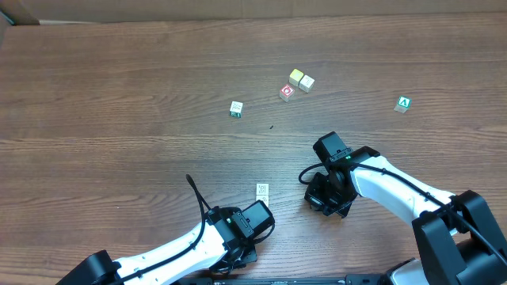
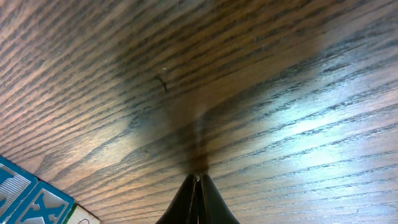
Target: Flip 5 blocks
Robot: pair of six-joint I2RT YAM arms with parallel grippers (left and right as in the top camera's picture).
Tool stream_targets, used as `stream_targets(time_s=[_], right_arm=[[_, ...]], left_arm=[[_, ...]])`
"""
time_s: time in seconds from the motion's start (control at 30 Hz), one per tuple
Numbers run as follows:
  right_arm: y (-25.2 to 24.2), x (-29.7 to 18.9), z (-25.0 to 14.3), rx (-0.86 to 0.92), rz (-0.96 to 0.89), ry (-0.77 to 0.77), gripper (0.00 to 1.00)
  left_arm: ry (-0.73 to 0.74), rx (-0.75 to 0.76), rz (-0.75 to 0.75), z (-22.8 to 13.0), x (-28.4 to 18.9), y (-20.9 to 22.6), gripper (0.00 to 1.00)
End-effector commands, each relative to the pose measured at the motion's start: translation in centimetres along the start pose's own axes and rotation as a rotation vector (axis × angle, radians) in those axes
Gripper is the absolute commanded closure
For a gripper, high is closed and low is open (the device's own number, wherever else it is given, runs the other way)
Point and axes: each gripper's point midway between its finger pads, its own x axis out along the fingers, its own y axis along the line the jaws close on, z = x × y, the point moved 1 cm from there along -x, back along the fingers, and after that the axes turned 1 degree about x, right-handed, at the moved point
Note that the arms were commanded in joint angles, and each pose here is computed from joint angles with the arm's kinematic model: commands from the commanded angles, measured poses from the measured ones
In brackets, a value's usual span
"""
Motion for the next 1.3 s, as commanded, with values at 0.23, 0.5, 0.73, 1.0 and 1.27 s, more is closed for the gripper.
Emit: stream_targets(time_s=[0.23,0.5,0.73,1.0,1.27], right_arm=[[0.7,-0.5,0.3,-0.002,0.021,-0.006,0.96],[0.6,-0.5,0.2,-0.002,0.020,-0.006,0.96],[0.6,-0.5,0.3,-0.002,0.021,-0.006,0.96],[0.6,-0.5,0.3,-0.002,0.021,-0.006,0.96],[0.6,-0.5,0.2,-0.001,0.018,-0.004,0.96]], left_arm=[[-0.026,0.085,-0.020,0.4,0.3,-0.6,0.96],[-0.030,0.129,-0.044,0.6,0.3,-1.2,0.96],[-0.028,0.143,-0.054,0.5,0.2,-1.4,0.96],[-0.020,0.180,-0.089,0.4,0.2,-2.1,0.96],[0.004,0.226,-0.109,0.0,0.1,-2.5,0.96]])
